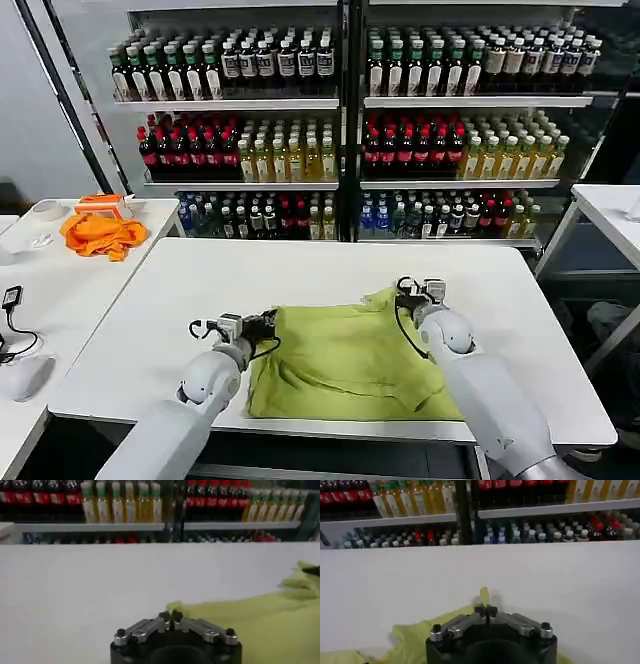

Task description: Fold and organize the clothes.

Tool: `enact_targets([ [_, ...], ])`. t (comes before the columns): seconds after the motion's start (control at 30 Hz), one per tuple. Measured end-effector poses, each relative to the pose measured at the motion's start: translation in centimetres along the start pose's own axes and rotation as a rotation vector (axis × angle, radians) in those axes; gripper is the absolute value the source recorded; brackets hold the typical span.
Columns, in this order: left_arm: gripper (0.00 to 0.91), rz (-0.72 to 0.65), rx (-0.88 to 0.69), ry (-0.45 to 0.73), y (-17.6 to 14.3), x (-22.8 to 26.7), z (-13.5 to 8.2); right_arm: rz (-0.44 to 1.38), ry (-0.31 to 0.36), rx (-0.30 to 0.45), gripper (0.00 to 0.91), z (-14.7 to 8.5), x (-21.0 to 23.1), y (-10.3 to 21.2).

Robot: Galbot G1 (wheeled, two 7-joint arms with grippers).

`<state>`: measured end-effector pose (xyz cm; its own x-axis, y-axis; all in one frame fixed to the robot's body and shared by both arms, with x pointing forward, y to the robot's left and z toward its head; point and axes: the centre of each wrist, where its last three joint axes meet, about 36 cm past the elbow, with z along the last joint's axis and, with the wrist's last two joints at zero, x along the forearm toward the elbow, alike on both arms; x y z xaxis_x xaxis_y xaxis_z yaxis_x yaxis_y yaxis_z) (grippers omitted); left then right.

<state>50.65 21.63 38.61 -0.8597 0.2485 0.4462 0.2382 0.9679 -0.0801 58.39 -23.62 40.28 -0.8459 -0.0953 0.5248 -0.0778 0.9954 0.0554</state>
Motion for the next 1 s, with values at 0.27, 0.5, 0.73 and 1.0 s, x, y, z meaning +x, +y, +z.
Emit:
enact_targets([
  [0.27,0.010,0.034,0.014,-0.060,0.1,1.8,-0.9,-0.010,-0.075,0.016,0.000,-1.1,3.2,-0.6],
  [0.5,0.010,0.062,0.004,-0.091,-0.1,3.8,-1.1,-0.016,-0.140,0.031,0.000,-1.7,7.1,-1.4],
  [0.73,0.010,0.091,-0.007,-0.110,-0.3,6.2,-1.0,-0.015,-0.173,0.048,0.000,-0.7,11.3,-2.5],
  [1.0,0.010,0.115,-0.023,-0.107,-0.6,9.1,-0.1,-0.013,-0.180,0.060,0.000,1.1,16.3,-3.2],
])
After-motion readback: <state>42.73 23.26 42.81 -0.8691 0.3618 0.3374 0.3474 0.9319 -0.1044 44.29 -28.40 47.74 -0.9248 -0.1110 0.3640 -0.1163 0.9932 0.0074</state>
